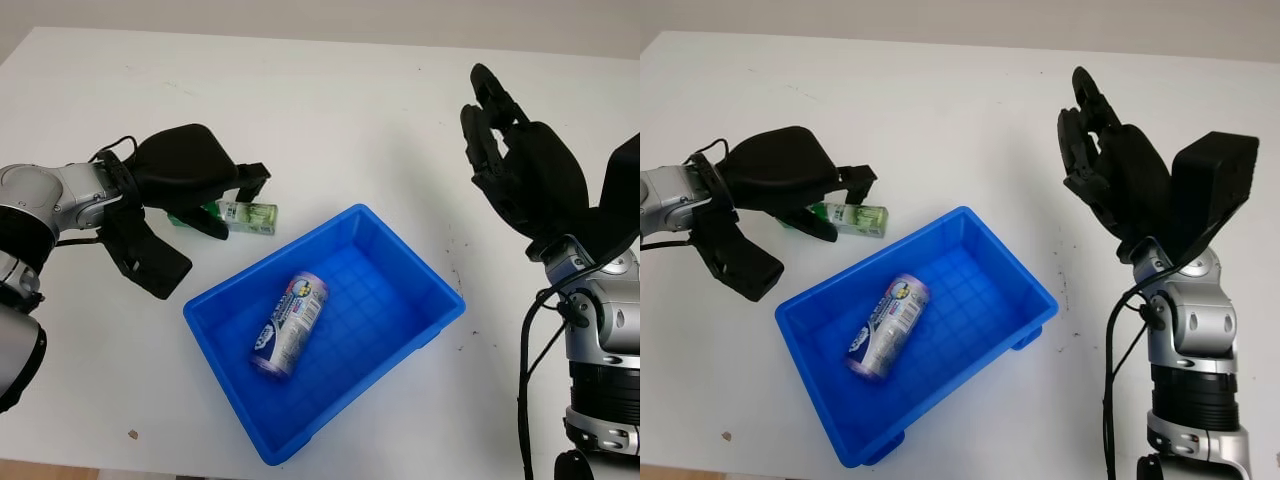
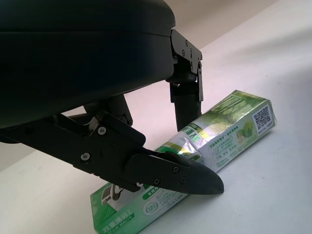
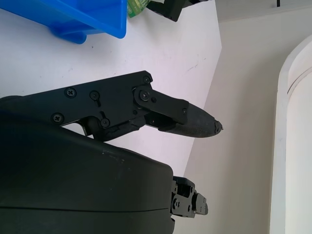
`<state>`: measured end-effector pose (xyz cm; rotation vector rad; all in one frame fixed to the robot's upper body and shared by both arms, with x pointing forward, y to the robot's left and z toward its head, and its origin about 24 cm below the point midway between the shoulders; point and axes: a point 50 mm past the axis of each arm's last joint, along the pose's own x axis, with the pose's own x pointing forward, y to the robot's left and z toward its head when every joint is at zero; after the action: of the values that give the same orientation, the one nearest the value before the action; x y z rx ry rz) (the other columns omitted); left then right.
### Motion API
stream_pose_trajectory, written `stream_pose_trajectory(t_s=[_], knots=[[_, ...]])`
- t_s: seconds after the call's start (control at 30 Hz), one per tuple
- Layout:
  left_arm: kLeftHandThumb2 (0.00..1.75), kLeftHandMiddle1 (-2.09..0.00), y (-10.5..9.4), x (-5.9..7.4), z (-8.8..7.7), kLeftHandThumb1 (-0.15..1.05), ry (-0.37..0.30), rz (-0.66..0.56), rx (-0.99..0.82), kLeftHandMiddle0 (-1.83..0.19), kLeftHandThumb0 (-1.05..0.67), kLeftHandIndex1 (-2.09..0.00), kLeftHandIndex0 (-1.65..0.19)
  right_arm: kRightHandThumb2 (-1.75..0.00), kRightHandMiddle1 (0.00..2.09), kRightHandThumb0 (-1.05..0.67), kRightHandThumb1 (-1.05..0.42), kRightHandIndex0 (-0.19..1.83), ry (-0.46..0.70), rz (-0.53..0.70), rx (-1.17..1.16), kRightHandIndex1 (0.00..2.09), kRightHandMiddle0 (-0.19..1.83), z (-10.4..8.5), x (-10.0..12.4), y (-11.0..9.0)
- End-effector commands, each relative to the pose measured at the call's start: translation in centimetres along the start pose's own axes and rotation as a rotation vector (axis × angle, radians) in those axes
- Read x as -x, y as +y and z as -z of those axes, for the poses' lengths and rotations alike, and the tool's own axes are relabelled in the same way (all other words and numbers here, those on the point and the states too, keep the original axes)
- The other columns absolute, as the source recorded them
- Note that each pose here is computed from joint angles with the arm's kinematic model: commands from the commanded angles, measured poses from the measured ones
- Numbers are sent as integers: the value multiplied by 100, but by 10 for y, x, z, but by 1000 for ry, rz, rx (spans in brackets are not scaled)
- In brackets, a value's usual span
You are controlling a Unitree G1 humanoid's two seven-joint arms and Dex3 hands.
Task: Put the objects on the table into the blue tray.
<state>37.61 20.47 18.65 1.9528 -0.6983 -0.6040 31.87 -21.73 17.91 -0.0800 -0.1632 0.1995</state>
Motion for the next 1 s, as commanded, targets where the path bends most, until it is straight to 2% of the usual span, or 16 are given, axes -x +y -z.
stream_pose_trajectory(t_s=[0.0,0.1,0.17,0.23,0.27,0.37,0.47,0.63,0.73,0.87,0.97], knots=[[39,-209,8,-2,5,105,27,-32,20,-118,-59,-209,-47,-66,2,-51,-105,-18,-25,-6,5,3,-19,-3,-1,1],[40,-209,28,3,20,105,111,-152,61,-103,-59,-209,-50,-66,3,-49,-105,-18,-23,-1,8,3,-19,-3,-1,0],[44,-209,40,5,25,105,139,-222,89,-102,-61,-209,-56,-66,3,-49,-105,-17,-23,0,11,4,-18,-3,-1,0],[43,-209,58,8,33,105,180,-314,192,-95,-61,-209,-55,-66,3,-49,-105,-18,-25,-1,13,4,-19,-2,-3,0],[43,-209,69,11,37,105,190,-380,301,-92,-62,-209,-54,-66,3,-49,-105,-18,-25,1,14,4,-19,-2,-3,1],[33,-209,88,17,42,105,148,-510,620,-82,-54,-209,-53,-67,4,-48,-105,-17,-22,3,26,5,-18,-1,-5,3],[30,-209,97,22,40,105,63,-549,829,-87,-54,-209,-60,-67,4,-47,-105,-16,-22,3,6,5,-17,-1,-5,5],[26,-209,110,36,28,105,-14,-535,1020,-88,-54,-209,-62,-65,4,-49,-105,-16,-25,7,4,5,-17,1,-4,6],[29,-209,118,45,16,105,-2,-479,1078,-93,-52,-209,-67,-63,5,-49,-105,-15,-23,15,5,6,-15,1,-4,6],[30,-209,123,57,-10,105,14,-395,1103,-95,-53,-209,-72,-61,6,-49,-105,-14,-16,19,7,6,-15,2,-3,5],[32,-209,120,61,-33,105,-36,-292,1257,-91,-47,-209,-64,-61,6,-47,-105,-14,-15,16,17,6,-14,2,-4,6]])
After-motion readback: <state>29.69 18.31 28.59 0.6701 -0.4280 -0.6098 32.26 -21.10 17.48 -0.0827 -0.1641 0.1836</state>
